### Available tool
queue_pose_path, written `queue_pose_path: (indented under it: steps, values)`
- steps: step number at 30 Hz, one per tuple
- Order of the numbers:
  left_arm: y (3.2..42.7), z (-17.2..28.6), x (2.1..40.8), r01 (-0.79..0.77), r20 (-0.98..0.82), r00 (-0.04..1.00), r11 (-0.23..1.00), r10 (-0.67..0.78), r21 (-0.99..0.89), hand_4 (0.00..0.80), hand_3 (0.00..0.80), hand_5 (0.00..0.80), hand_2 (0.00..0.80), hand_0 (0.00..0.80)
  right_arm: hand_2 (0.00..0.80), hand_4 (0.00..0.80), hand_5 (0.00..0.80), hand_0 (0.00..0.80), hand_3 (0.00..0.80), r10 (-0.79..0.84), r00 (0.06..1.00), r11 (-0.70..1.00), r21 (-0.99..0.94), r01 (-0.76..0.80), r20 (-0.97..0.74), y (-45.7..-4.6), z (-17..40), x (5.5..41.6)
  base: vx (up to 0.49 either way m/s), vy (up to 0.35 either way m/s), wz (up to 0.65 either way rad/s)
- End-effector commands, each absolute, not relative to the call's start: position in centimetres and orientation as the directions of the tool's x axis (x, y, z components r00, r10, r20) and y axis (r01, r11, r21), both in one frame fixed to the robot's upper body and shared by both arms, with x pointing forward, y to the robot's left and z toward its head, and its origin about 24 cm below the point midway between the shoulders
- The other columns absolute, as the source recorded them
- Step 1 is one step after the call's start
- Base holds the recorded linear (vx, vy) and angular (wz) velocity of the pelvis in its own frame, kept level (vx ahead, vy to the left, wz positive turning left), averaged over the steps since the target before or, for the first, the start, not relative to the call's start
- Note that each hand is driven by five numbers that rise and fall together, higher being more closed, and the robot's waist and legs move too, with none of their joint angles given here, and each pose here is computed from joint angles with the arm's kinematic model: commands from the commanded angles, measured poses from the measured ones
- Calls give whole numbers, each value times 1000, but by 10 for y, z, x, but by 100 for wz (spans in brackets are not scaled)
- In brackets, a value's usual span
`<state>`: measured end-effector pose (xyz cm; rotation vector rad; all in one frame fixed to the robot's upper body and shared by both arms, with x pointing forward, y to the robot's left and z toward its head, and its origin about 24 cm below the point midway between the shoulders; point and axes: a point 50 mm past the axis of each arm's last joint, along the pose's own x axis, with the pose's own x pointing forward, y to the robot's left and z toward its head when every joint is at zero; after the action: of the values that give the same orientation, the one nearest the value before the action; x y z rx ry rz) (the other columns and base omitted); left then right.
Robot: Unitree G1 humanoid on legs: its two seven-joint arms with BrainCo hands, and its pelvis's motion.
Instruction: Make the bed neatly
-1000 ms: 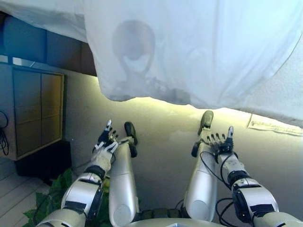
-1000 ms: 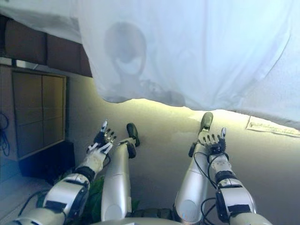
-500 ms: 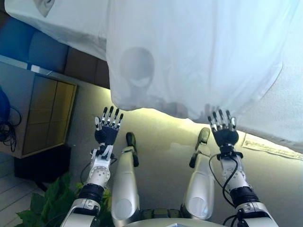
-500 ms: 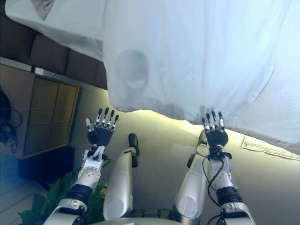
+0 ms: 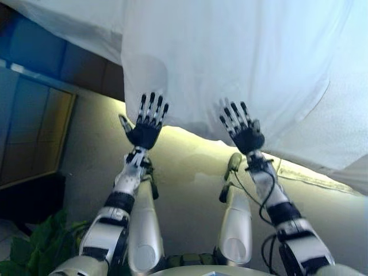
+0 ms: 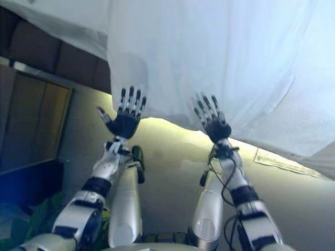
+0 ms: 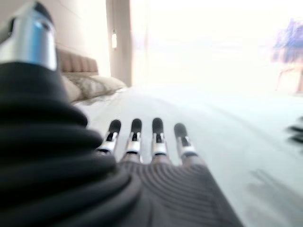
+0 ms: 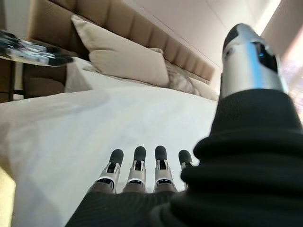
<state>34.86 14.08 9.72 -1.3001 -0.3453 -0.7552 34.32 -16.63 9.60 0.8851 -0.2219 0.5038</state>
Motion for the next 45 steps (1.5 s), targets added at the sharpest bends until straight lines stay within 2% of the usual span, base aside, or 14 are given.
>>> queue_pose_path:
  steps: [1,8,13,16,18,20,24,28,29,30,33,35,37,45]
  values:
    - [139,124,352,779,733,607,53,-307,-624,0,0,0,0,0,0,0,0,0,0,397,781,529,575,-624,483,-180,123,343,67,106,-5]
    - [150,157,367,771,694,632,197,-343,-605,0,0,0,0,0,0,0,0,0,0,477,686,458,511,-728,550,-172,147,345,-4,88,-14]
    - [181,175,380,705,622,709,348,-332,-618,0,0,0,0,0,0,0,0,0,0,467,708,464,535,-706,529,-188,150,352,-56,96,-12]
    - [200,181,391,561,507,824,485,-252,-671,0,0,0,0,0,0,0,0,0,0,435,744,490,560,-668,507,-205,147,356,-40,98,-13]
    - [222,180,399,343,342,933,578,-115,-741,0,0,0,0,0,0,0,0,0,0,392,778,500,596,-628,491,-215,144,358,-23,74,-16]
    - [233,182,400,270,298,953,619,-60,-737,0,0,0,0,0,0,0,0,0,0,364,797,500,621,-603,481,-221,142,359,-3,45,-17]
    - [271,172,399,-9,119,985,725,126,-689,0,0,0,0,0,0,0,0,0,0,177,918,540,745,-391,354,-260,120,356,10,75,-9]
    - [285,165,396,-145,41,974,747,225,-649,0,0,0,0,0,0,0,0,0,0,47,970,578,786,-220,238,-290,102,351,2,13,-5]
    - [296,155,390,-233,-18,960,759,280,-608,0,0,0,0,0,0,0,0,0,0,-39,990,605,791,-86,137,-307,90,344,19,-39,-1]
    - [297,151,389,-252,-33,956,762,291,-597,0,0,0,0,0,0,0,0,0,0,-55,992,610,790,-54,110,-311,87,343,11,-87,-2]
    - [313,114,371,-379,-158,923,761,351,-527,0,0,0,0,0,0,0,0,0,0,-219,968,579,783,228,-120,-341,53,317,51,-124,-1]
    - [313,114,371,-379,-158,923,761,351,-527,0,0,0,0,0,0,0,0,0,0,-219,968,579,783,228,-120,-341,53,317,29,-88,5]
    - [324,81,351,-431,-218,901,735,374,-523,0,0,0,0,0,0,0,0,0,0,-319,901,463,781,419,-294,-360,17,283,-12,-219,22]
    - [328,28,313,-487,-280,871,791,405,-370,0,0,0,0,0,0,0,0,0,0,-319,780,347,700,624,-538,-342,-74,192,3,-247,39]
